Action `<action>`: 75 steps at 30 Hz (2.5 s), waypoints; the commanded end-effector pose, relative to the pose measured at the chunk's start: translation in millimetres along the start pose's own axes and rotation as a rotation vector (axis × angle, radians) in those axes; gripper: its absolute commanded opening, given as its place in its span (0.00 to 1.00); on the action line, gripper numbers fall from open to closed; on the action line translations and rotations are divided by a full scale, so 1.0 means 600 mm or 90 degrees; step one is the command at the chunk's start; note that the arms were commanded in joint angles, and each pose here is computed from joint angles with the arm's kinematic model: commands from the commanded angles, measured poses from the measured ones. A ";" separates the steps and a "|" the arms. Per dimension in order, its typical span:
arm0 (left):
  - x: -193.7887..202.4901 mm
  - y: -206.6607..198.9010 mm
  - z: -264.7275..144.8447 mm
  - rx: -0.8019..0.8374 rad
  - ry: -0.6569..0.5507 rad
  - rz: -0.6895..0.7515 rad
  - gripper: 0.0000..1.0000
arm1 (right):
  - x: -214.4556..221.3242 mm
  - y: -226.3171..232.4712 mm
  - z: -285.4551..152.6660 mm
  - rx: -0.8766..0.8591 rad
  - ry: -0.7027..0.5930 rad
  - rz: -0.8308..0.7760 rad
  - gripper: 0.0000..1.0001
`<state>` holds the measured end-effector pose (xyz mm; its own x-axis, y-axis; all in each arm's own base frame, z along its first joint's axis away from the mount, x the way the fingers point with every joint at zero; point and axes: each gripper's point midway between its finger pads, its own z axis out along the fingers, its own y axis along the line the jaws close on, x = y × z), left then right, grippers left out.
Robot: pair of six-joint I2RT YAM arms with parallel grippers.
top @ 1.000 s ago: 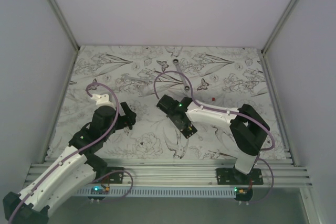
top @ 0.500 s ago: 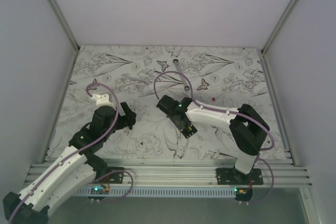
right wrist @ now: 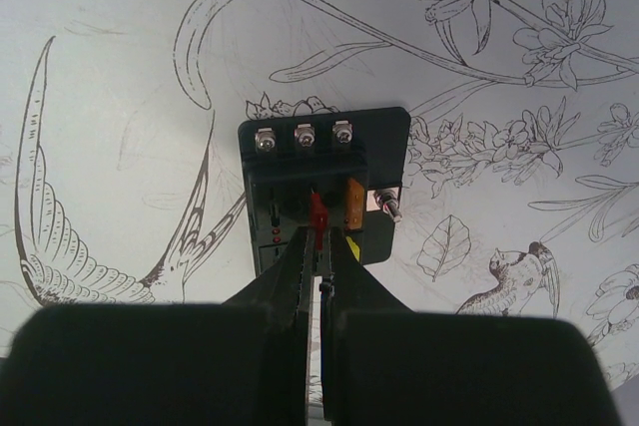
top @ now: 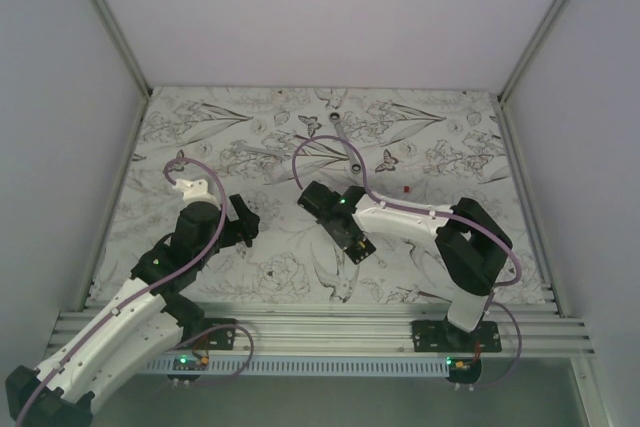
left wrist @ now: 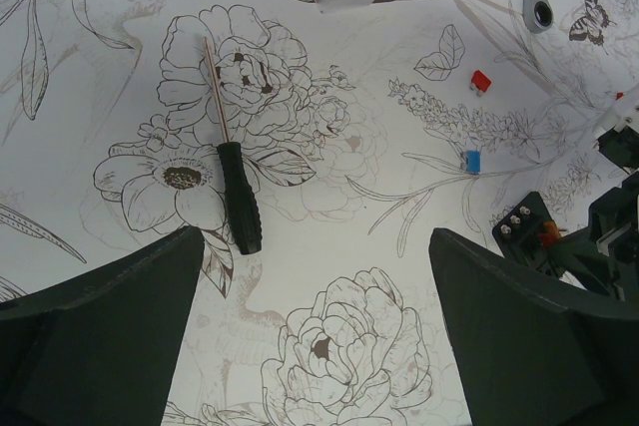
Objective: Snap on the fuse box
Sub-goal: Install the fuse at the fuse box base.
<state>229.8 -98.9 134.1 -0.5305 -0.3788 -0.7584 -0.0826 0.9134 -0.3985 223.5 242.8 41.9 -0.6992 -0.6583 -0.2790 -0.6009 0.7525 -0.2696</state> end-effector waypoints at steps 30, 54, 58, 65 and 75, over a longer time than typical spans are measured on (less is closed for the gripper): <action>0.006 0.010 0.001 -0.014 0.006 -0.001 1.00 | 0.044 0.020 0.053 -0.038 0.090 -0.077 0.00; 0.007 0.010 0.000 -0.013 0.006 -0.005 1.00 | 0.024 0.043 0.053 -0.058 0.074 -0.031 0.00; 0.007 0.010 0.000 -0.012 0.007 -0.005 1.00 | 0.022 0.049 0.053 -0.044 0.078 -0.044 0.00; 0.007 0.008 -0.001 -0.009 0.007 -0.008 1.00 | 0.025 0.052 0.026 -0.061 0.061 -0.031 0.05; 0.008 0.007 -0.001 -0.007 0.008 -0.008 1.00 | 0.009 0.034 0.010 -0.037 0.020 -0.006 0.21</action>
<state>229.8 -99.2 134.3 -0.5297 -0.3862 -0.7551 -0.0865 0.9103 -0.4049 215.7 245.5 31.9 -0.6894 -0.6870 -0.2295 -0.6386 0.7261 -0.2550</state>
